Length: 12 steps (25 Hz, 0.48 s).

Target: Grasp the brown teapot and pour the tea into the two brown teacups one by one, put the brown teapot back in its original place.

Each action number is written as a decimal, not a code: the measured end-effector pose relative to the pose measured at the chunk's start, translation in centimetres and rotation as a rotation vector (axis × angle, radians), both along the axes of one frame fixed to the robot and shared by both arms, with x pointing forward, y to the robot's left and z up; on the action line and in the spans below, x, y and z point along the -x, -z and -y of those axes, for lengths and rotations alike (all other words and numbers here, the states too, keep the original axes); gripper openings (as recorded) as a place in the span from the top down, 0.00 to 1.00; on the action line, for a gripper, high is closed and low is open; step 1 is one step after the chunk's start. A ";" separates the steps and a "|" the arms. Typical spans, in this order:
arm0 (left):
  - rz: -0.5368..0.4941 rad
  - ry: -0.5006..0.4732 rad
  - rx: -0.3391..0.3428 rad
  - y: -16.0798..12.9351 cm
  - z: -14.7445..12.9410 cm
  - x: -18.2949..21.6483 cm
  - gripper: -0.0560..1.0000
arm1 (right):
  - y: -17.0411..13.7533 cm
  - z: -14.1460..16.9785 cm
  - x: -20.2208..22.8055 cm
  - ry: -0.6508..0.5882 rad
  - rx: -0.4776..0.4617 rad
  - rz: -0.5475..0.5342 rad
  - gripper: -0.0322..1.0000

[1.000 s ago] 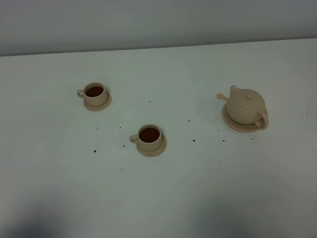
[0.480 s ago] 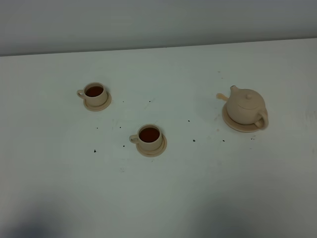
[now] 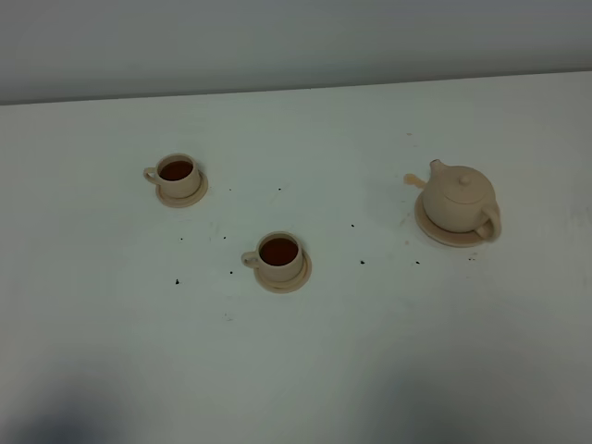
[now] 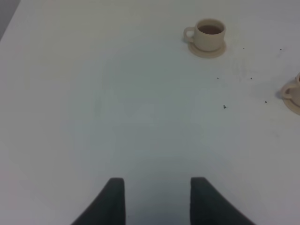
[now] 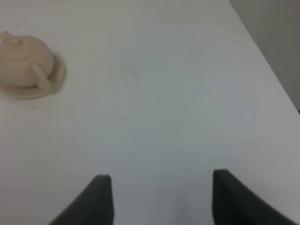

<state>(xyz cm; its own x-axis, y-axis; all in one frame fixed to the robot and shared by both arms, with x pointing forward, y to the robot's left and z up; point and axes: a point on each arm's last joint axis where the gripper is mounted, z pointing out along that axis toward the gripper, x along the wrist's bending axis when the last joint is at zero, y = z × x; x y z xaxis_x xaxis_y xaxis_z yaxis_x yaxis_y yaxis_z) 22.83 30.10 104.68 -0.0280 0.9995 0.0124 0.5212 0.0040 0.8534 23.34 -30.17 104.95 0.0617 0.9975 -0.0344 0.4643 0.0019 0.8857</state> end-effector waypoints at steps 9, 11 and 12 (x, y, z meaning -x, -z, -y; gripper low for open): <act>0.000 0.000 0.000 0.0 0.0 0.0 0.59 | 0.0 -0.1 0.0 -0.004 -0.006 0.000 0.52; -0.001 0.000 0.000 0.0 0.0 0.0 0.59 | 0.0 -0.1 0.0 -0.004 -0.007 0.000 0.53; -0.001 0.000 0.000 0.0 0.0 0.0 0.59 | 0.0 -0.1 0.0 -0.004 -0.007 0.000 0.53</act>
